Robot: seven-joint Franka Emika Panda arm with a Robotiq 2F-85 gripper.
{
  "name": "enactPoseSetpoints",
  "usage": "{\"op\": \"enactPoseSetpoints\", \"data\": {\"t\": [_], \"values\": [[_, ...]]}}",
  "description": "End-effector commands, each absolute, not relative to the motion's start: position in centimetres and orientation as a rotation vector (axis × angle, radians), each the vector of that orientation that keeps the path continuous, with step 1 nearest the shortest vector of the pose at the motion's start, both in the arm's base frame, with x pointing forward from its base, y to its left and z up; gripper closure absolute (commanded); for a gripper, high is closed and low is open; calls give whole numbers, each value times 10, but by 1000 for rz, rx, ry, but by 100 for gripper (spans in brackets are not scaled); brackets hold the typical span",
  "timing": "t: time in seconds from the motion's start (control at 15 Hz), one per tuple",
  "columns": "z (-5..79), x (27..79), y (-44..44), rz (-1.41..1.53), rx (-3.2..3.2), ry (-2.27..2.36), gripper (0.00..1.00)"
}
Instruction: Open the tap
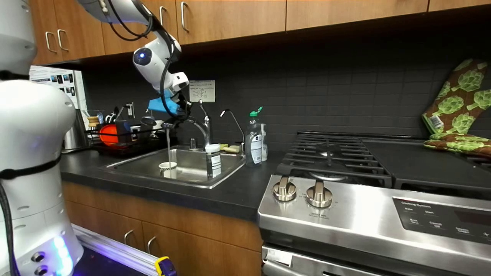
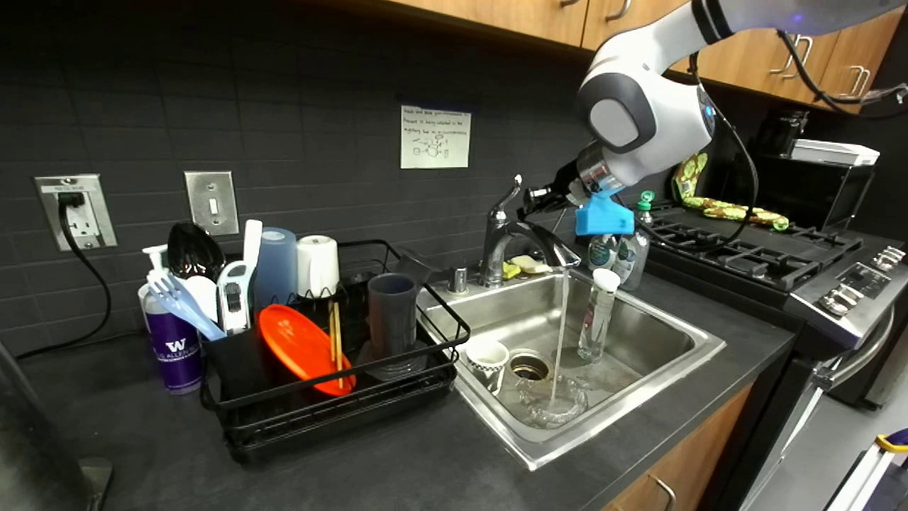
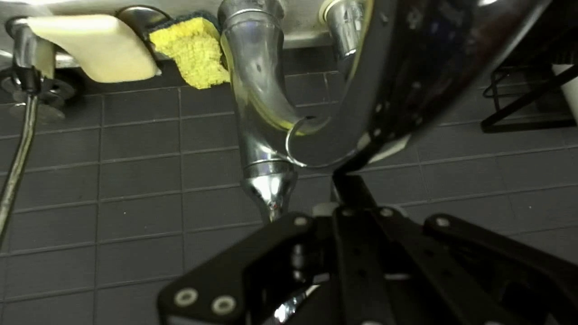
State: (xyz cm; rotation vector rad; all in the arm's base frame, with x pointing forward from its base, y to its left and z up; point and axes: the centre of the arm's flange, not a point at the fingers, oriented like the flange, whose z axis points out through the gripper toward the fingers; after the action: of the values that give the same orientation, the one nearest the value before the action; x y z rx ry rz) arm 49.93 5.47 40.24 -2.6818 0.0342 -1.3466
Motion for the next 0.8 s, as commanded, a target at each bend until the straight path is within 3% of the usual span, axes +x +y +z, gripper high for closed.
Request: {"op": "enactPoseSetpoints", "data": {"t": [0.0, 0.73], "values": [[420, 471, 40, -1333, -2704, 62, 100], [446, 415, 31, -1229, -2911, 96, 100]]}}
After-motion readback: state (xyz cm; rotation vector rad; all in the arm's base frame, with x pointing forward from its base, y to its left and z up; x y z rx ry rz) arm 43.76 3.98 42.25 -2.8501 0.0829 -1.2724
